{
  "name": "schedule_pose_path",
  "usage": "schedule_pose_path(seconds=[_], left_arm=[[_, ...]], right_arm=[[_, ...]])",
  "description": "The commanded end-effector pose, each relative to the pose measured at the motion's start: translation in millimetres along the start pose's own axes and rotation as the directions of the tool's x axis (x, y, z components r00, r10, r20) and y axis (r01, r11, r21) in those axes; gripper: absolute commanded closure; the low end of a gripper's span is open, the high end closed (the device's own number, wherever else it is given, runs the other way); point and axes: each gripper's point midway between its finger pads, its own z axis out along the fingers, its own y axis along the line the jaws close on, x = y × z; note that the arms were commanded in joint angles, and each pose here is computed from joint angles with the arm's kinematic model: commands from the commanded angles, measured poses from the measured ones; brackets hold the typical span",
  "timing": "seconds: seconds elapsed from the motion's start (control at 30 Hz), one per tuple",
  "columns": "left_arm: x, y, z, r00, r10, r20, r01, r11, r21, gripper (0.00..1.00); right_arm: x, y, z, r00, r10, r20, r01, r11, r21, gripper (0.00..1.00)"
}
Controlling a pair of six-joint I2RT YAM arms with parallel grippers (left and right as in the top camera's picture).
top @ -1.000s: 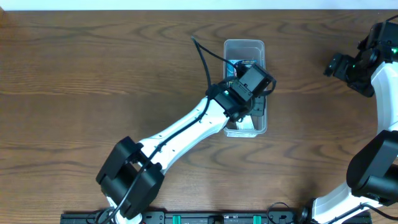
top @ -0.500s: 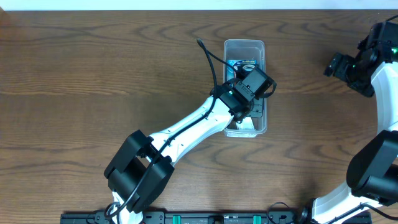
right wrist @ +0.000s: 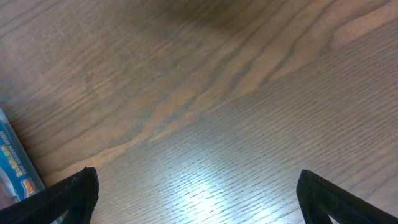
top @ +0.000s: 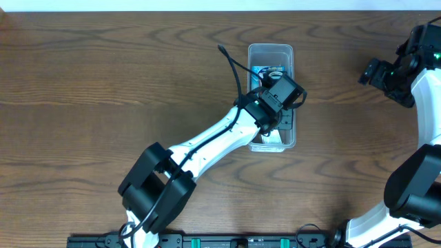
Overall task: Pack container
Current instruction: 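Lower the bottle into the container and open the left gripper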
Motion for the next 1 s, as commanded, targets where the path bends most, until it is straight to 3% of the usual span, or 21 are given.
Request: schedule_pose_path(seconds=[0.0, 0.57, 0.67, 0.97], left_arm=[[7.6, 8.2, 13.3, 0.999, -0.015, -0.033, 0.014, 0.999, -0.032, 0.69], [15.6, 15.3, 13.5, 0.998, -0.013, -0.065, 0.009, 0.998, -0.060, 0.62], [15.6, 15.3, 13.5, 0.998, -0.013, -0.065, 0.009, 0.998, -0.060, 0.55], [13.1, 12.9, 6.0, 0.998, -0.011, -0.057, 0.008, 0.999, -0.052, 0.54]], right_arm=[[0.7, -1.8, 1.6, 1.000, 0.005, -0.002, -0.005, 1.000, 0.008, 0.01], [0.7, -1.8, 1.6, 1.000, 0.005, -0.002, -0.005, 1.000, 0.008, 0.01], [0.7, -1.8, 1.6, 1.000, 0.005, -0.002, -0.005, 1.000, 0.008, 0.01], [0.7, -1.8, 1.6, 1.000, 0.005, -0.002, -0.005, 1.000, 0.008, 0.01]])
